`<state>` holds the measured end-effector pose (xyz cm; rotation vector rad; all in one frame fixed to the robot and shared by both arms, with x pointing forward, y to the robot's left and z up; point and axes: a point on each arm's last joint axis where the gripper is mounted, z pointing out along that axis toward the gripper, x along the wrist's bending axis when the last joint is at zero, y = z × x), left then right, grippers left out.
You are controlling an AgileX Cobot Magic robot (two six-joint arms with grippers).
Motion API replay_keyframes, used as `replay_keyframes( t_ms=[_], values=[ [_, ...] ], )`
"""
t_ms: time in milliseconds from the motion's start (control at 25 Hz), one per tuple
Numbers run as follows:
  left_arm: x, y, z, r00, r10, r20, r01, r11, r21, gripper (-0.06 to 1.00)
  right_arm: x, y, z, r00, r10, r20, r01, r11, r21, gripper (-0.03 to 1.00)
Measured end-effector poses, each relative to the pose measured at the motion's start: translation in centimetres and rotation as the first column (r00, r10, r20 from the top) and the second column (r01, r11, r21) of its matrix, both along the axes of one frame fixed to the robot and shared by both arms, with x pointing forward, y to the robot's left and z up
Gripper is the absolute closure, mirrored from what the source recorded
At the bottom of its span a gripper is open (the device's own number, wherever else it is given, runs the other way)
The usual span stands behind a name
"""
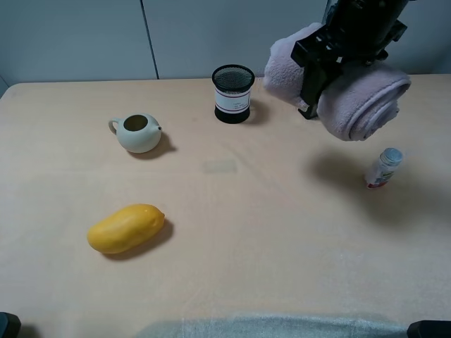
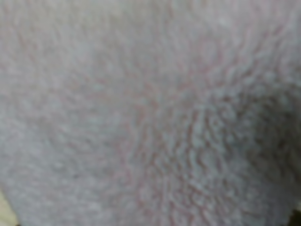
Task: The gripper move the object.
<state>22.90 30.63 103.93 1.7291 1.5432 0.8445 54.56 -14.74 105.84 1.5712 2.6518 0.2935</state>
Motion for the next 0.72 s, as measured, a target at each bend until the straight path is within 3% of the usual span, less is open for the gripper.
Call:
replay_keyframes(
  t_ms=[400, 720],
  values=[
    [0.0, 0.0, 0.0, 1.0, 0.0, 0.0, 0.0, 1.0, 0.0, 0.15, 2.7, -5.3, 0.1, 0.982, -0.184, 0.049, 0.183, 0.983, 0.029, 0.56],
    [0.0, 0.0, 0.0, 1.0, 0.0, 0.0, 0.0, 1.0, 0.0, 0.15, 4.2, -9.5, 0.3, 0.93, -0.353, 0.101, 0.347, 0.935, 0.072, 0.56]
  ],
)
